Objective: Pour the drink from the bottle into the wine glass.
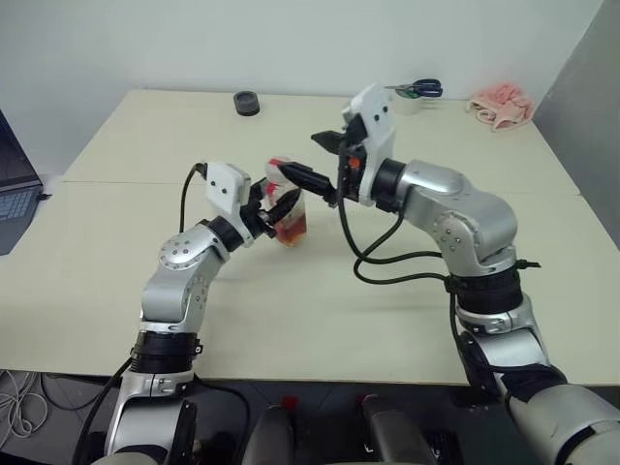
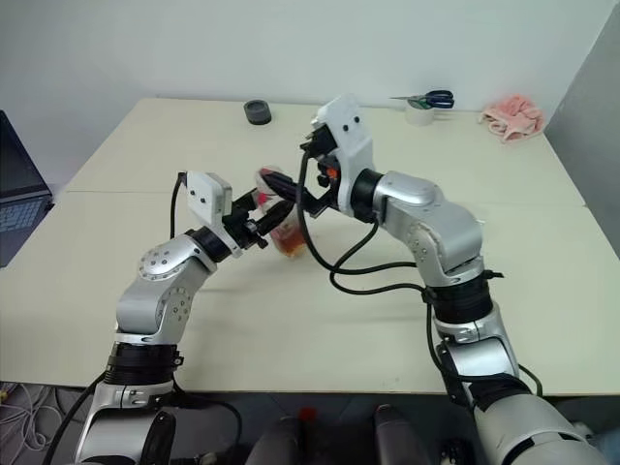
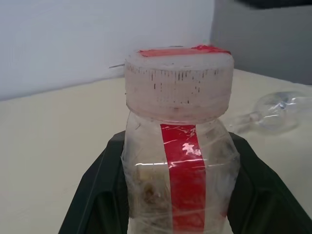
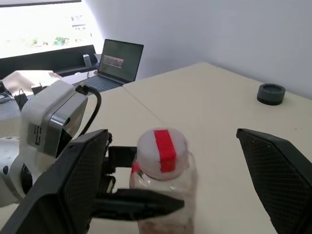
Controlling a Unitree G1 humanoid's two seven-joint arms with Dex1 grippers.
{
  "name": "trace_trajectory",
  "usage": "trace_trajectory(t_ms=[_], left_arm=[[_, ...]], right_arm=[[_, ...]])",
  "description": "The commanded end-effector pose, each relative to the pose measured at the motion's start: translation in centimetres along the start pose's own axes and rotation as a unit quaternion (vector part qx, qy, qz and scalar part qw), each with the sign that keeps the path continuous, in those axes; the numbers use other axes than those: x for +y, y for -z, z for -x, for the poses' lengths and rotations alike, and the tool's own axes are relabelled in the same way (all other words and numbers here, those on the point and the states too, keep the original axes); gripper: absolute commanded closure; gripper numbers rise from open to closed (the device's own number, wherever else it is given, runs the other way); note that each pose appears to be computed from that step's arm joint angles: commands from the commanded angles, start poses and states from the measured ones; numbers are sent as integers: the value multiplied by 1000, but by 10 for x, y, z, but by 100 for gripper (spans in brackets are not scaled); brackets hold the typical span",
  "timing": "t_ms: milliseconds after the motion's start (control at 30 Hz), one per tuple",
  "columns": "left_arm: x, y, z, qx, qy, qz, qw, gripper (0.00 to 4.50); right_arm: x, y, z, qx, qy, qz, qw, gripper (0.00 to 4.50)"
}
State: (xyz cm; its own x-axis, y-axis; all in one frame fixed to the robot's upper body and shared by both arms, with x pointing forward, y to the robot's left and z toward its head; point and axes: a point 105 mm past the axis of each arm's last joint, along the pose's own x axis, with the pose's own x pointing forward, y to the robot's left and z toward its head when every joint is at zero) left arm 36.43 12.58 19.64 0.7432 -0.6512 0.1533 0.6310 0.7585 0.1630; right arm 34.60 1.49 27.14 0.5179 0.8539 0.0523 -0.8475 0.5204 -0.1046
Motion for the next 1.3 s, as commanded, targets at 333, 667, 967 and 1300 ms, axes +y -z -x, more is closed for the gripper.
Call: trace_trajectory(t_ms=[333, 667, 967, 1300], left_arm=[[-18, -21, -3, -37, 29, -17, 999, 245], [-19, -20, -4, -35, 28, -17, 999, 245], [-33, -25, -3, -37, 79, -4, 996, 250], [-32, -26, 5, -25, 84, -2, 996, 252]], right_arm=[[7, 7, -6, -3, 42, 1, 999, 95], [6, 10, -5, 3, 45, -7, 999, 267], [25, 19, 20, -22, -274, -37, 961, 267], [-27, 22, 23, -2, -243, 34, 969, 267]])
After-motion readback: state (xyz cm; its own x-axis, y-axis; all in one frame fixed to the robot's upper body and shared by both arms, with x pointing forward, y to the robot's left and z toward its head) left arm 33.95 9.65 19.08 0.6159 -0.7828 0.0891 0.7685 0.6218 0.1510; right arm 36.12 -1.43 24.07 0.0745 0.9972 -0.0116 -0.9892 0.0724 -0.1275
